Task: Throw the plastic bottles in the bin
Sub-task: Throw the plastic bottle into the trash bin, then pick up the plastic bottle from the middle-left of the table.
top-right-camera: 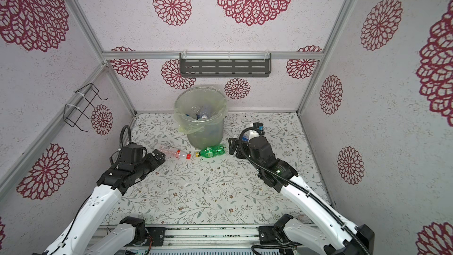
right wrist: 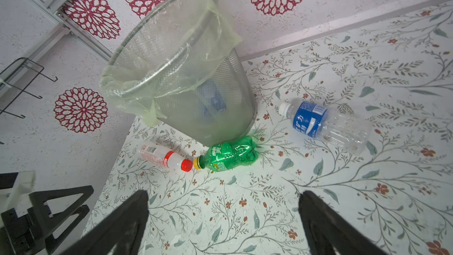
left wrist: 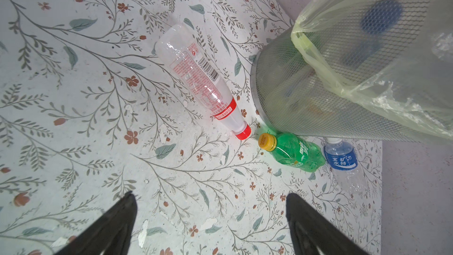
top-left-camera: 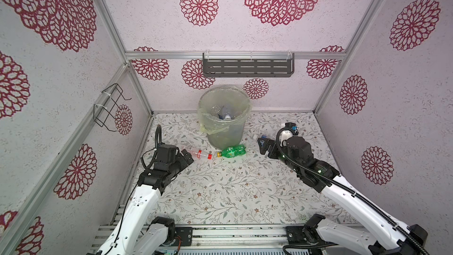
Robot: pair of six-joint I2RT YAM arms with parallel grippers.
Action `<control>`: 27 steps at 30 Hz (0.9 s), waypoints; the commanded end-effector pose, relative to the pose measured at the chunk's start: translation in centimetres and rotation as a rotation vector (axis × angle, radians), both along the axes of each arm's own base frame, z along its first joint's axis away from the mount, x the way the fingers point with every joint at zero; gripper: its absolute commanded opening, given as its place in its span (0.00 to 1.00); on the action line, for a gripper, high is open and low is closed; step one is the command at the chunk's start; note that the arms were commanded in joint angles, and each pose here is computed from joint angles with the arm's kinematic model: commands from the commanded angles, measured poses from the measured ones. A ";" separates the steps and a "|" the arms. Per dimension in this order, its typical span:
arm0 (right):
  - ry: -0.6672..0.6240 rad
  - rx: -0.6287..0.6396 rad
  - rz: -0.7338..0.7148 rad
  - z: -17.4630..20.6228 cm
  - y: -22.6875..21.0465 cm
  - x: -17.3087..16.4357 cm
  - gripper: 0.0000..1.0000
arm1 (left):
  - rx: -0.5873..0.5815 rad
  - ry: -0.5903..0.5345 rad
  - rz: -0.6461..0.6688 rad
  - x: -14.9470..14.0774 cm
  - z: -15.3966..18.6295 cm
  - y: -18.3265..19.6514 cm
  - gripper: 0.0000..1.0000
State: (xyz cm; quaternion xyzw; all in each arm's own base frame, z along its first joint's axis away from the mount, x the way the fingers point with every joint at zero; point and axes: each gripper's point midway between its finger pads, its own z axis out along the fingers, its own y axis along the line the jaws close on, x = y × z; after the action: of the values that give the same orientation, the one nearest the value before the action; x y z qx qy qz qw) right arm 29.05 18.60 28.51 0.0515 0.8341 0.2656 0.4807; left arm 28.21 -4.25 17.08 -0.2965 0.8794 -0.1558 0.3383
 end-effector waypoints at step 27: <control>0.106 0.091 -0.116 -5.3 -3.3 -2.8 0.99 | 0.040 0.202 0.229 2.9 -1.6 2.2 0.97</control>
State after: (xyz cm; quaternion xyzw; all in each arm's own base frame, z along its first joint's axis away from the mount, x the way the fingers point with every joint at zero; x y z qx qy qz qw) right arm 26.11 15.68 22.49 0.1181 0.8505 0.2650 0.4387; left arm 31.00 -2.53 15.43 -0.3784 0.8819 -0.0736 0.2714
